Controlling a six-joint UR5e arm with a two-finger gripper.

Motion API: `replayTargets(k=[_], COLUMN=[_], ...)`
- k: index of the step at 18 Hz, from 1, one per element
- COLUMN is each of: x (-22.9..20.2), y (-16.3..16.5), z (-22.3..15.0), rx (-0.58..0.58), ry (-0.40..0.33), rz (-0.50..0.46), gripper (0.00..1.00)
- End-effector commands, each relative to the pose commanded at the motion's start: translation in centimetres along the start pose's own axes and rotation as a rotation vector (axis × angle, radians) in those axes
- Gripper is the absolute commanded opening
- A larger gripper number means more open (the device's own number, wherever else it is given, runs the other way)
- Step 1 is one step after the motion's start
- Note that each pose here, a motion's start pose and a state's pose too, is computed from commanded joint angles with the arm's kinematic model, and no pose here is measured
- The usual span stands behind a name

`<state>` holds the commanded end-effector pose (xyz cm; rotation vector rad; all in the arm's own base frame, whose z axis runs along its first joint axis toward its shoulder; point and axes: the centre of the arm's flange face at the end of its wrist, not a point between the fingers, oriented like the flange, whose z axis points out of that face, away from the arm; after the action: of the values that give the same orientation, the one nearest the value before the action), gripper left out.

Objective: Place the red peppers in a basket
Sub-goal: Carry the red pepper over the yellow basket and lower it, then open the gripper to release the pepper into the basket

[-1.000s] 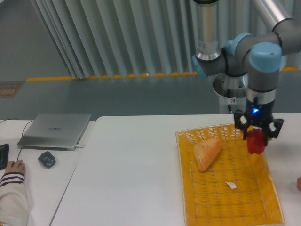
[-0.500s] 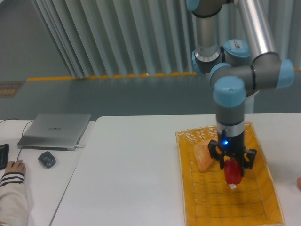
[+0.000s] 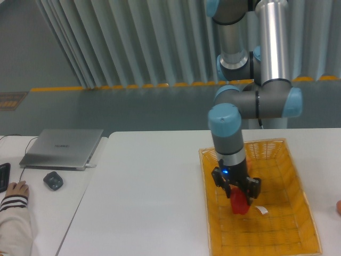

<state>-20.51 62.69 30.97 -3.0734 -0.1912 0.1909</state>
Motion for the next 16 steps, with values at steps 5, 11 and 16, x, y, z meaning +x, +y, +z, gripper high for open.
replayTargets(k=[5, 11, 16], x=[-0.4, -4.3, -7.4], y=[0.1, 1.1, 3.3], z=[-0.3, -3.7, -6.4], rx=[-0.003, 0.041, 0.049], ry=[-0.027, -0.091, -0.107], rz=[0.036, 0.054, 0.27], gripper=[1.0, 1.0, 1.0])
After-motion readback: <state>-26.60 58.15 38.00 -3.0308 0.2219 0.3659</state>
